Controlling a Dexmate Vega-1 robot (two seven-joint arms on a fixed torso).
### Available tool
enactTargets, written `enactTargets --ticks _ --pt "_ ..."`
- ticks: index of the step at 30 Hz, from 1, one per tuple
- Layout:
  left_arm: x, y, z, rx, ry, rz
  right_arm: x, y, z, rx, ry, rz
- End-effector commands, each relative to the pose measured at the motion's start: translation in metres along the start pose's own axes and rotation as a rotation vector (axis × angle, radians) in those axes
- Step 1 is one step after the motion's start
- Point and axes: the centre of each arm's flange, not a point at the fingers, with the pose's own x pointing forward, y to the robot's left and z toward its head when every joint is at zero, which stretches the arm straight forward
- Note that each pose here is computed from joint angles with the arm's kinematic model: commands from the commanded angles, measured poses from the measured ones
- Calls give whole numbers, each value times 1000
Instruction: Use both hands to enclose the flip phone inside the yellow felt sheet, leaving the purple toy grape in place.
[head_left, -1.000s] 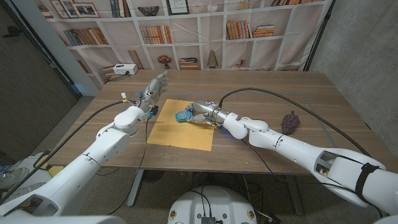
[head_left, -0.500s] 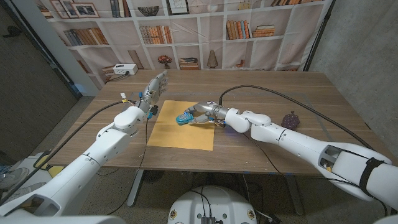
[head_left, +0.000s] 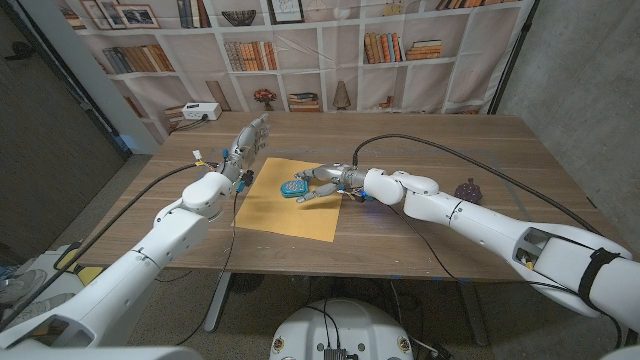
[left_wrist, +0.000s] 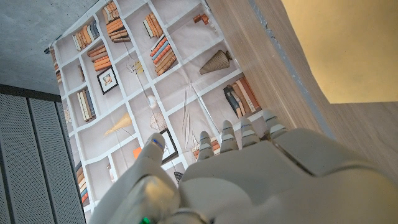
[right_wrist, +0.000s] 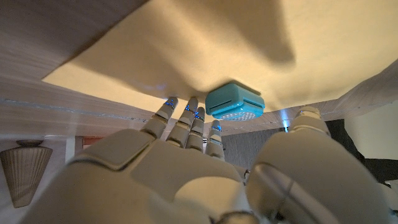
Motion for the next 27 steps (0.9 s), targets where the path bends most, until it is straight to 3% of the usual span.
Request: enactTargets --ticks 1,7,12,17,18,21,27 --pt "-2 -5 -1 -8 5 -14 -21 -14 -17 190 -33 -140" --pt "-6 -4 2 17 5 7 -35 -22 -23 287 -38 -285" --pt "-17 -2 5 126 51 66 -42 -25 -27 366 -60 -359" --pt "-29 -2 10 294 138 130 -47 -30 -34 376 -43 -403" --pt "-36 -2 11 359 179 157 -49 -32 -36 396 -46 -418" --pt "-43 -1 12 406 222 197 -51 -34 -36 392 -34 -441" --pt "-66 -4 9 511 334 313 -51 -41 -34 295 64 -436"
